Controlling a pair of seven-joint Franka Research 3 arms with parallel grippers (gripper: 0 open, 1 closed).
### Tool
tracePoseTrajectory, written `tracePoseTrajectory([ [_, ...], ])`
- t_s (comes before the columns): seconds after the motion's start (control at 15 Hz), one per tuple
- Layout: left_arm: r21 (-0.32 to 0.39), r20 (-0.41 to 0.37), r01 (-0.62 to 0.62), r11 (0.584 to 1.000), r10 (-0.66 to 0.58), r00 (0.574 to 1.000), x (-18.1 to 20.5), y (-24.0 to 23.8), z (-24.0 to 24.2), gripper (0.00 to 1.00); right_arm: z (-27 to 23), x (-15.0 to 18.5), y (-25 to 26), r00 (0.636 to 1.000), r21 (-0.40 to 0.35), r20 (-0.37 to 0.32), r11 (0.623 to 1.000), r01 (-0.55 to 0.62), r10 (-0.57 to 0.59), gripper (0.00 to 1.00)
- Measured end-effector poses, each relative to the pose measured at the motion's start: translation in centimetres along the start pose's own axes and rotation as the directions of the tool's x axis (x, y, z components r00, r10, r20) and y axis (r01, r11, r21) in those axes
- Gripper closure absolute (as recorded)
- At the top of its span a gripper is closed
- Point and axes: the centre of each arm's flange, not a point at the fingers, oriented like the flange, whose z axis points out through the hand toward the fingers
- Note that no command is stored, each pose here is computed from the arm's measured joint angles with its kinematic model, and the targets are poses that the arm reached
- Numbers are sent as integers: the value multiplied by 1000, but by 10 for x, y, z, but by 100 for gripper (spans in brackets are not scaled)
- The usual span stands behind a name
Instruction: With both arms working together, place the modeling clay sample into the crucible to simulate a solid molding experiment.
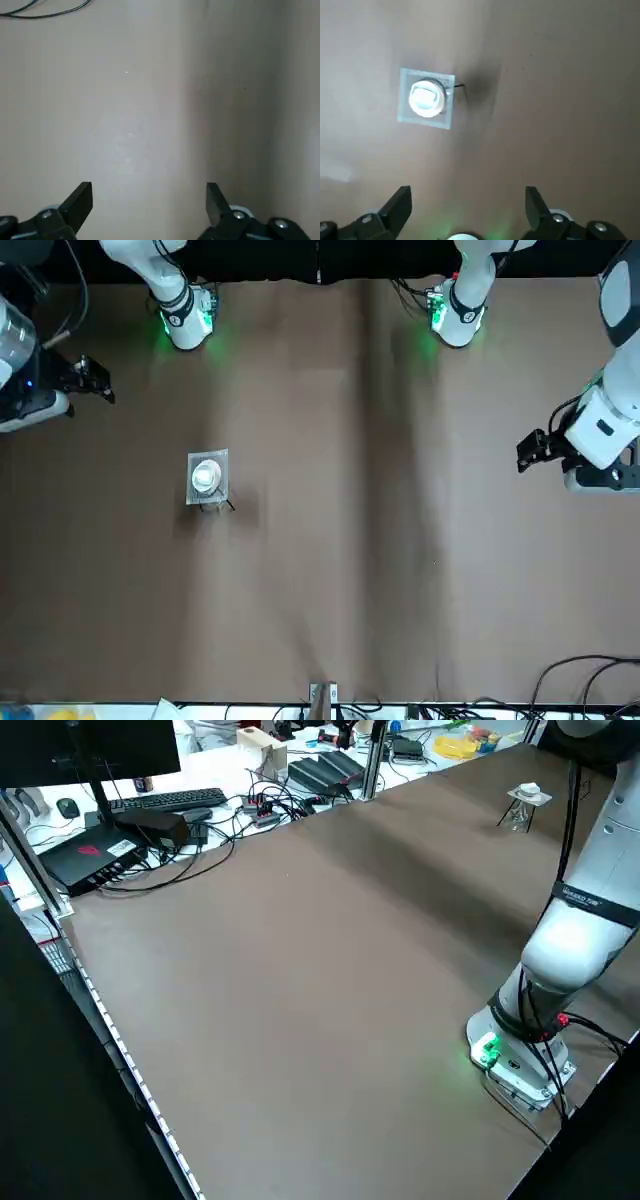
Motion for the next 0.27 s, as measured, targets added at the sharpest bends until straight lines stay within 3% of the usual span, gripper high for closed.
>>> tracePoseTrajectory([
  [0.27, 3, -2, 50, 999, -50, 999, 2, -34, -1, 0, -6, -6, 1, 1000, -13, 12, 1000, -9, 9, 0],
])
